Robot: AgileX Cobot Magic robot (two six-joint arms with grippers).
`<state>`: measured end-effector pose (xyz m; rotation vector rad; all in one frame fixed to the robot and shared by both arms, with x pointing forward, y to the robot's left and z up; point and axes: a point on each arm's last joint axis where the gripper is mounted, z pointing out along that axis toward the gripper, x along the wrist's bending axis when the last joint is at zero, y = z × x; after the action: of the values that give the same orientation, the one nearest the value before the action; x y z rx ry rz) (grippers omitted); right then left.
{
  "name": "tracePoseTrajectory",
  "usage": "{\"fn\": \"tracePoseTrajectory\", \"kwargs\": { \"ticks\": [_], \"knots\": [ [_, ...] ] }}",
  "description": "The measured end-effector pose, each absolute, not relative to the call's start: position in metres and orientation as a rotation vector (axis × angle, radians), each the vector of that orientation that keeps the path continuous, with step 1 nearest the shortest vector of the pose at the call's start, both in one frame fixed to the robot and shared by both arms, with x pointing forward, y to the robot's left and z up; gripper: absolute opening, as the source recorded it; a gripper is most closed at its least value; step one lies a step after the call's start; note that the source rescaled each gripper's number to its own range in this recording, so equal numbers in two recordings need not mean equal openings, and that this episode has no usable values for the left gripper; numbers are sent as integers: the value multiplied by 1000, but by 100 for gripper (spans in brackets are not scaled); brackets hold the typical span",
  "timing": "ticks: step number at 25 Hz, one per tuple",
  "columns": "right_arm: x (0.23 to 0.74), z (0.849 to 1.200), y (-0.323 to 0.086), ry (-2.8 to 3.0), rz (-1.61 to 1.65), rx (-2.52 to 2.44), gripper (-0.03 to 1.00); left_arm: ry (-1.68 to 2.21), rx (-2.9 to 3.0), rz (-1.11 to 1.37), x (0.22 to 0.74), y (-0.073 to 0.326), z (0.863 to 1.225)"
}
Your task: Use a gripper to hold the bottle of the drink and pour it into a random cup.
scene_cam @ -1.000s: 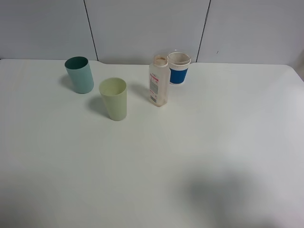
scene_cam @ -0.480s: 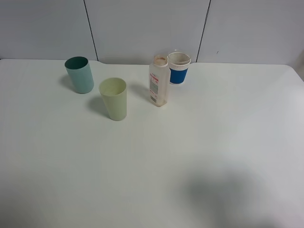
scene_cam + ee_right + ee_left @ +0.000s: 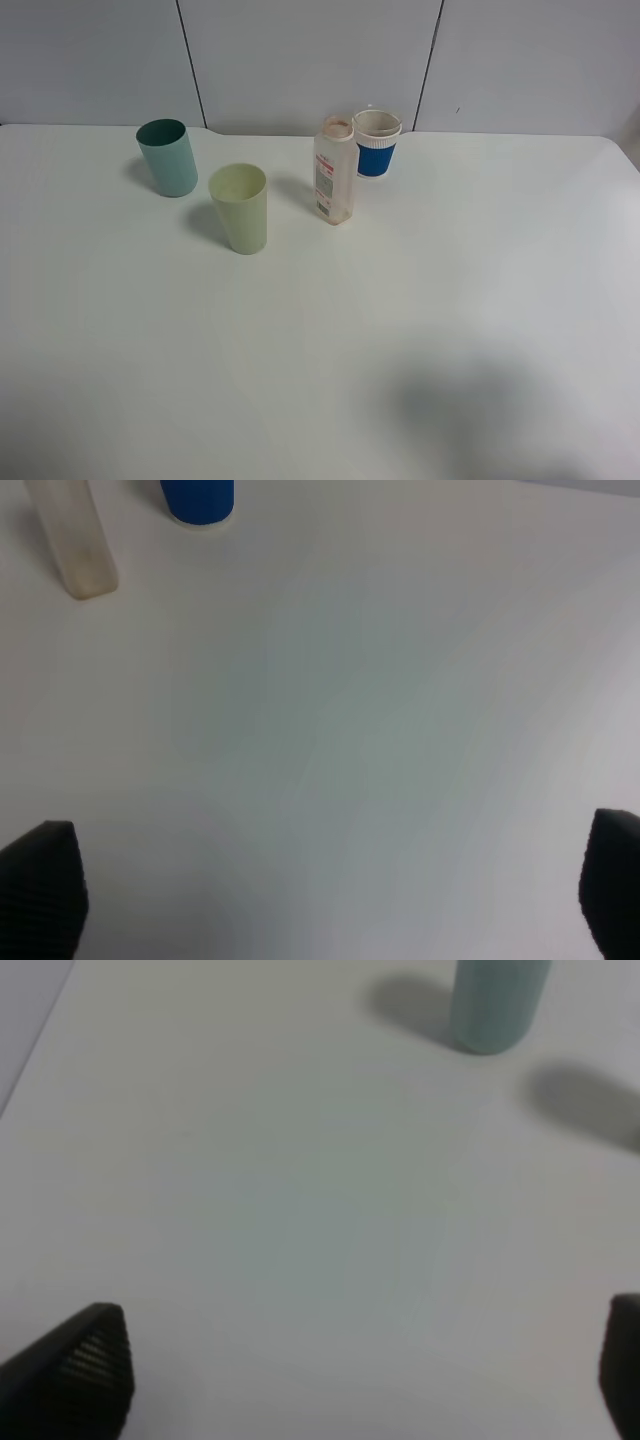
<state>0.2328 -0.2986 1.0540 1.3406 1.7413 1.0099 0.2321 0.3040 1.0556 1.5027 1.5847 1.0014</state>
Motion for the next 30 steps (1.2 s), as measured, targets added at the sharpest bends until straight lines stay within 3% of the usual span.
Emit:
{"fn": "tracePoseTrajectory", "kwargs": {
  "ticks": [30],
  "knots": [
    [233,1054,-297,1565,899,1488,100,1585,1503,1001,232,304,1056]
  ]
}}
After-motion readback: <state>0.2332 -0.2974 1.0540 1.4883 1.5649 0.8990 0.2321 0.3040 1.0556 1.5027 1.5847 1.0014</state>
